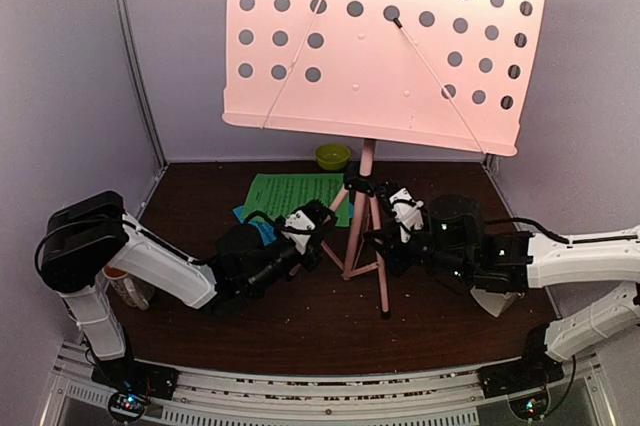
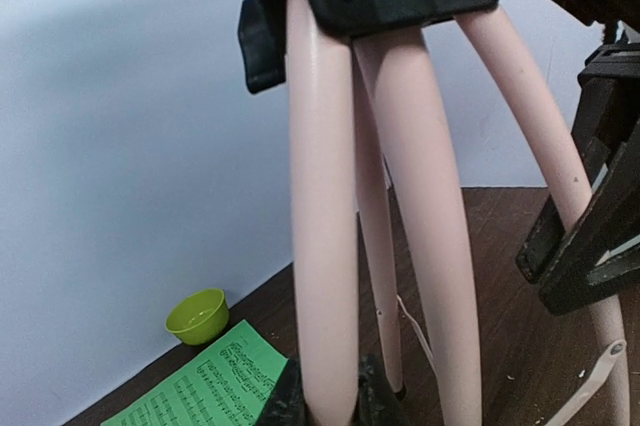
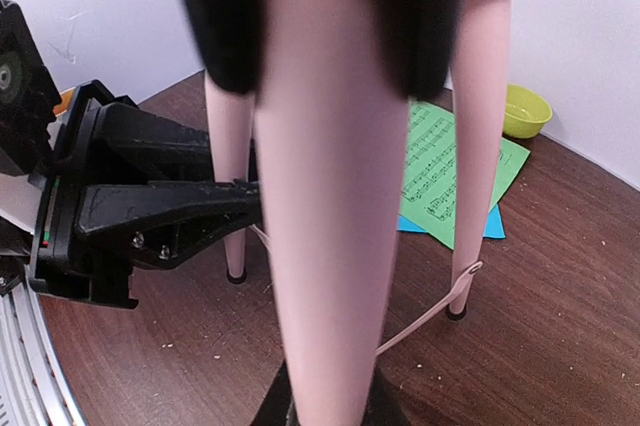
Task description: Set up the instrument practice props
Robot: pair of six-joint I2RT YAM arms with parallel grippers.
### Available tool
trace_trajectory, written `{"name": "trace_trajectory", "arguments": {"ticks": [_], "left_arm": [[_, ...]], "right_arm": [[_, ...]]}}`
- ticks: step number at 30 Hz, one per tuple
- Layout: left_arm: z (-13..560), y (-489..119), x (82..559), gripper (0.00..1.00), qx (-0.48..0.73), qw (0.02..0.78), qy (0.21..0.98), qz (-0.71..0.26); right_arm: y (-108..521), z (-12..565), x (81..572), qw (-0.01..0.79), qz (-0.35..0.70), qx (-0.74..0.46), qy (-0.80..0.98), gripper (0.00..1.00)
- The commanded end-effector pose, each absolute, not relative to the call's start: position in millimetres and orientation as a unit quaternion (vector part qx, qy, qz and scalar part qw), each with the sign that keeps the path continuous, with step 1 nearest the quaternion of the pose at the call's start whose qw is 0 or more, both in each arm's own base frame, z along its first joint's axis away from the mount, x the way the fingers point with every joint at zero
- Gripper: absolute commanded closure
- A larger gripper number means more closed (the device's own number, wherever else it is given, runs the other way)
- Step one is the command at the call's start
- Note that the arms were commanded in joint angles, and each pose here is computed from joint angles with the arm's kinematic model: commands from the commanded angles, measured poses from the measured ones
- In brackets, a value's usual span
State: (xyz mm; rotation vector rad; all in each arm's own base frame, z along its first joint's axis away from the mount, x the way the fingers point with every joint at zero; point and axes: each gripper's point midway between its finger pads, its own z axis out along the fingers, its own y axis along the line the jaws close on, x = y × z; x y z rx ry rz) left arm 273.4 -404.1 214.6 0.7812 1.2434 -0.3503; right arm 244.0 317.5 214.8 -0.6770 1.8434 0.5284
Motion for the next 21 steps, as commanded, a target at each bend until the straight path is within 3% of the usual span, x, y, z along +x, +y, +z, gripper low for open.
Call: {"name": "trace_trajectory", "arguments": {"ticks": [1, 13, 21], "left_arm": [[167, -361, 295, 1.0, 0.386, 0.695, 0.605, -0.04], [138, -331, 292, 1.0, 0.394, 0.657, 0.641, -0.037], [141, -359, 310, 1.0, 0.402, 0.661, 0.633, -0.034]], "right_arm": [[255, 221, 272, 0.564, 0.12, -0.212, 0.789, 1.0], [242, 250, 278, 0.569, 0.078, -0.229, 0.786, 1.0], [237, 260, 291, 0.579, 0.038, -0.235, 0.78, 1.0]]}}
